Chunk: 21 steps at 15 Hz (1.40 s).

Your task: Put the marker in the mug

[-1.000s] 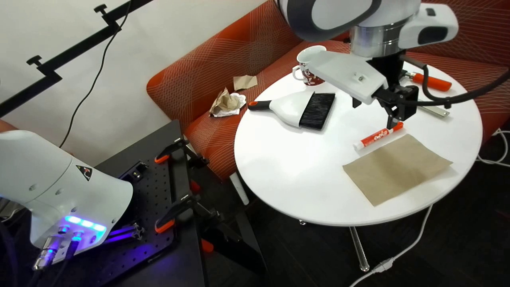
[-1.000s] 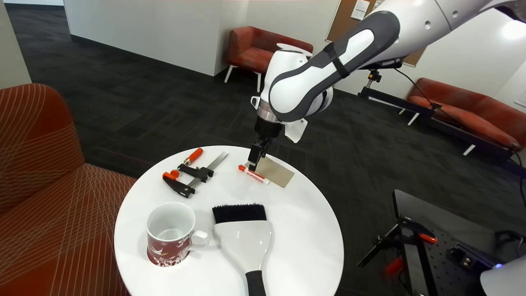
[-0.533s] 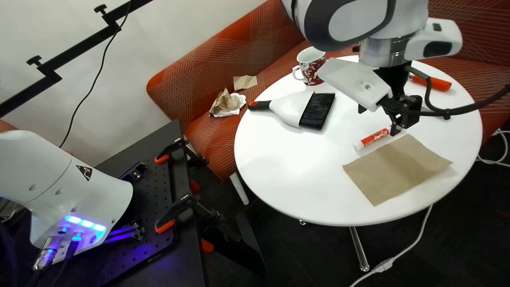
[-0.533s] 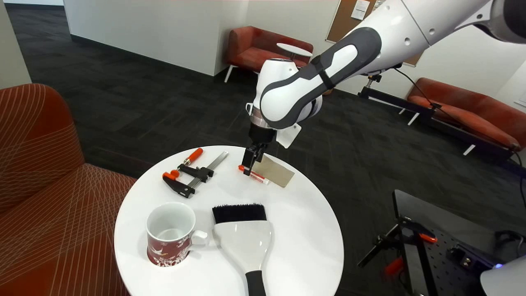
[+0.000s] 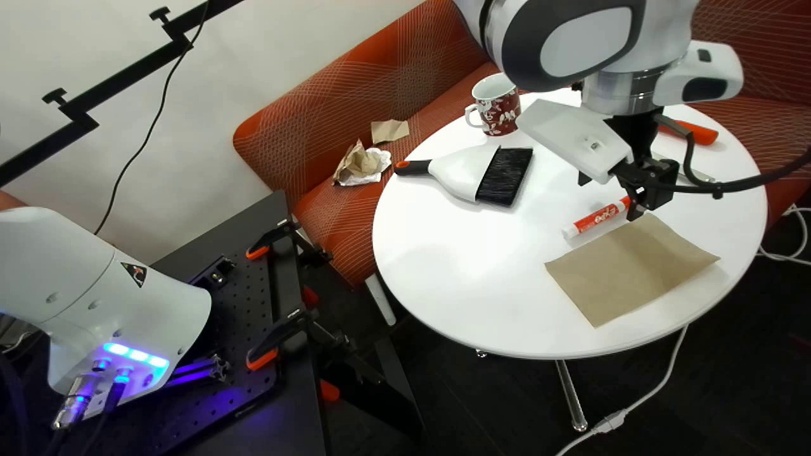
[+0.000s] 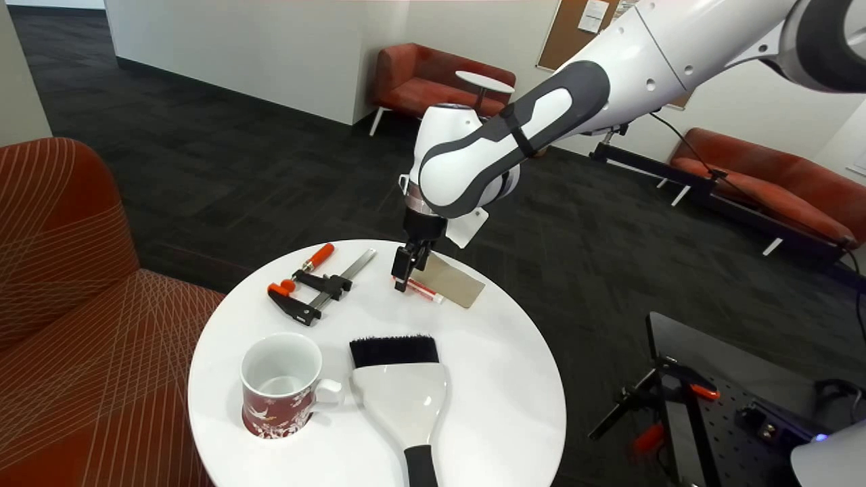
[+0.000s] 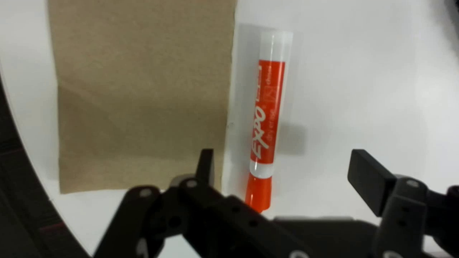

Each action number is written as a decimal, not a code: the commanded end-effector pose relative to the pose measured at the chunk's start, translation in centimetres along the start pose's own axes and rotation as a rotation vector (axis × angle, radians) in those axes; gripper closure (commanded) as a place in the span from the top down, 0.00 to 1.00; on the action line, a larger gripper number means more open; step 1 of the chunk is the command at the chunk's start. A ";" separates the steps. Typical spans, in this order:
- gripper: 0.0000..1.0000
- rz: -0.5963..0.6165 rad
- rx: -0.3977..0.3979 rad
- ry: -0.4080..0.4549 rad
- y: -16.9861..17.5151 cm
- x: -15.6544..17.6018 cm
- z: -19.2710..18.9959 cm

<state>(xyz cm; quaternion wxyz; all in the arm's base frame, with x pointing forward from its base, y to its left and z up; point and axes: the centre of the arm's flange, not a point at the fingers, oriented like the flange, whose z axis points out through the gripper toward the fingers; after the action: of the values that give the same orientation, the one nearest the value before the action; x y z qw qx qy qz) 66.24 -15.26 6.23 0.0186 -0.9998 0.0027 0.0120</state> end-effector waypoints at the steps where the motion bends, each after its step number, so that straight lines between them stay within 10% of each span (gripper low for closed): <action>1: 0.66 0.021 0.001 -0.018 0.3 1.3 0.3; 10: 0.01 0.030 0.002 -0.025 0.6 1.0 0.5; 21: 0.05 -0.047 -0.013 0.037 -3.2 -3.7 -10.7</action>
<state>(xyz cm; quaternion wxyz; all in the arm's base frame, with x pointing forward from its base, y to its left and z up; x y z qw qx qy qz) 66.07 -14.28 12.47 0.0166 -0.9998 -0.0091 -0.0043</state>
